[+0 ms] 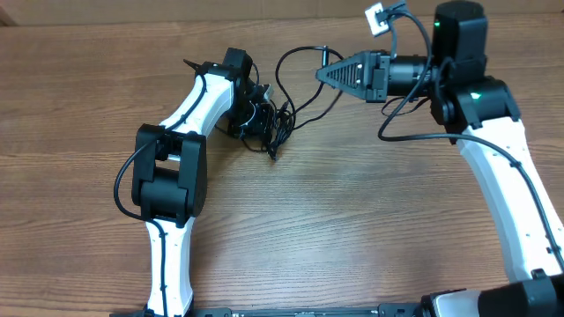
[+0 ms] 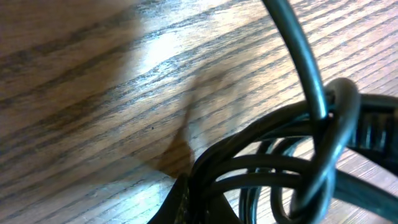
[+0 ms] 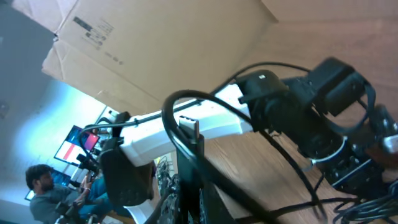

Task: Untangle cables

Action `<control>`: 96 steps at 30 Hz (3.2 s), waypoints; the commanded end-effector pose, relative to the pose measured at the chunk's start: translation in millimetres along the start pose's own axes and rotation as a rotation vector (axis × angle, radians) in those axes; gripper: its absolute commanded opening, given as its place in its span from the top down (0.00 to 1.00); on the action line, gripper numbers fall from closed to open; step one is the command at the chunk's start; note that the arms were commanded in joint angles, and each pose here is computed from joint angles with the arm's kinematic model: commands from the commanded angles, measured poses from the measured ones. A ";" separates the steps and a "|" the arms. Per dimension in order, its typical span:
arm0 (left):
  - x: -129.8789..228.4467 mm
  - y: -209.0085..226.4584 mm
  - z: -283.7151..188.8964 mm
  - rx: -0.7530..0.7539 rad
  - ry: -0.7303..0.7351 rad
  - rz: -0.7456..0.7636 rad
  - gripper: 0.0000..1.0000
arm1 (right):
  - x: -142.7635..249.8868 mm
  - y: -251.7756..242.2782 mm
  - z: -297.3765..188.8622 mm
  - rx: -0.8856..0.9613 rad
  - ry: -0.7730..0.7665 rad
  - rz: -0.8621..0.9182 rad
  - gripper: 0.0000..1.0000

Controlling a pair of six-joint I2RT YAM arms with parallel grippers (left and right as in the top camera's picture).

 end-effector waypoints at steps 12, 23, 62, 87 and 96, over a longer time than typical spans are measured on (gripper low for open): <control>-0.1 13.0 7.5 -0.045 0.006 -0.006 0.96 | -40.0 60.6 -82.1 0.069 -0.161 -0.160 0.96; -0.5 14.3 7.4 -0.053 0.003 -0.006 0.96 | -45.1 81.6 -104.1 0.119 -0.207 -0.223 0.96; -0.4 14.4 7.4 -0.054 0.004 -0.006 0.96 | -16.3 -29.8 -263.1 0.894 -0.506 0.267 0.96; -0.7 14.3 7.4 -0.053 0.003 -0.006 0.95 | 167.6 -208.9 -260.1 1.181 0.029 1.020 0.34; -0.7 14.3 7.4 -0.053 0.003 -0.006 0.95 | 163.9 -221.1 -174.4 1.076 0.171 0.882 0.11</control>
Point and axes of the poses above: each gripper's point midway between its finger pads, its own z axis out along the fingers, its own y axis along the line the jaws close on, x = y × z, the point moved 1 cm from there along -z, back along the fingers, and after that the axes turned 11 degrees about -z, right-handed, at the moved point
